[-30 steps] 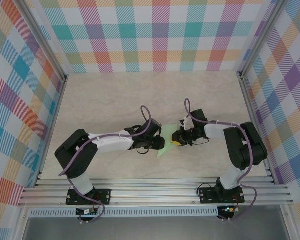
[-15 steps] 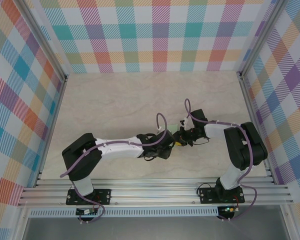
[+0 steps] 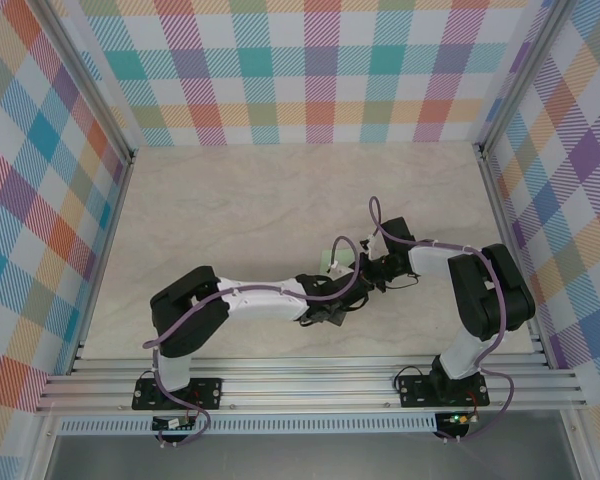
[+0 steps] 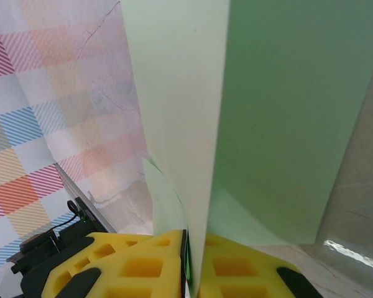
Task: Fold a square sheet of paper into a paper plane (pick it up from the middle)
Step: Fourth fold the wing at the center of the table.
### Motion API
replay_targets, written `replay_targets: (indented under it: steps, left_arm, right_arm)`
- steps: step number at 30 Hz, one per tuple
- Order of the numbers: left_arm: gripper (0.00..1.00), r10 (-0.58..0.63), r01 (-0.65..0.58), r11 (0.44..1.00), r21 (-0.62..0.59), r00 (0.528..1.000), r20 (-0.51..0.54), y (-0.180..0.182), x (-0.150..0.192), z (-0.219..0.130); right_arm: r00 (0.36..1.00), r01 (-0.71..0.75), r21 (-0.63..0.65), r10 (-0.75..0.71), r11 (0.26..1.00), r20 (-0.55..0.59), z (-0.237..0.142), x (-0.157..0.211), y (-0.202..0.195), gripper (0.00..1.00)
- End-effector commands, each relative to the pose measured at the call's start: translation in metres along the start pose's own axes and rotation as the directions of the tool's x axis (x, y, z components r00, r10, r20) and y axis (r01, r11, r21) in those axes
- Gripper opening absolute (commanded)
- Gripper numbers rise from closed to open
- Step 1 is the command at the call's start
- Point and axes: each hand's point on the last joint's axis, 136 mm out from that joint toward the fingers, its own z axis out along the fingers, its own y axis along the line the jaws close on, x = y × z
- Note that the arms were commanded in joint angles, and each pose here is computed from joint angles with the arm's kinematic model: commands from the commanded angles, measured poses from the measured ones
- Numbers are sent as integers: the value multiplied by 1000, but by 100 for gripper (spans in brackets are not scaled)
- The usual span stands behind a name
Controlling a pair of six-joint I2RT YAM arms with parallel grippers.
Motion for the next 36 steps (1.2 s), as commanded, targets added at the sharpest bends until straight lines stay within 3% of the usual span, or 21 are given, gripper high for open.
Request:
replay_targets:
  steps: [1, 9, 36]
  left_arm:
    - [43, 50, -50, 995, -85, 999, -1, 7, 3, 0]
    - [41, 61, -56, 988, -144, 998, 30, 14, 1, -1]
    - [10, 45, -39, 987, -157, 998, 34, 17, 10, 6]
  right_arm:
    - [999, 33, -20, -33, 999, 9, -6, -3, 16, 12]
    - [999, 34, -18, -33, 999, 8, -6, -3, 16, 12]
    - [999, 49, -28, -49, 998, 14, -11, -3, 23, 15]
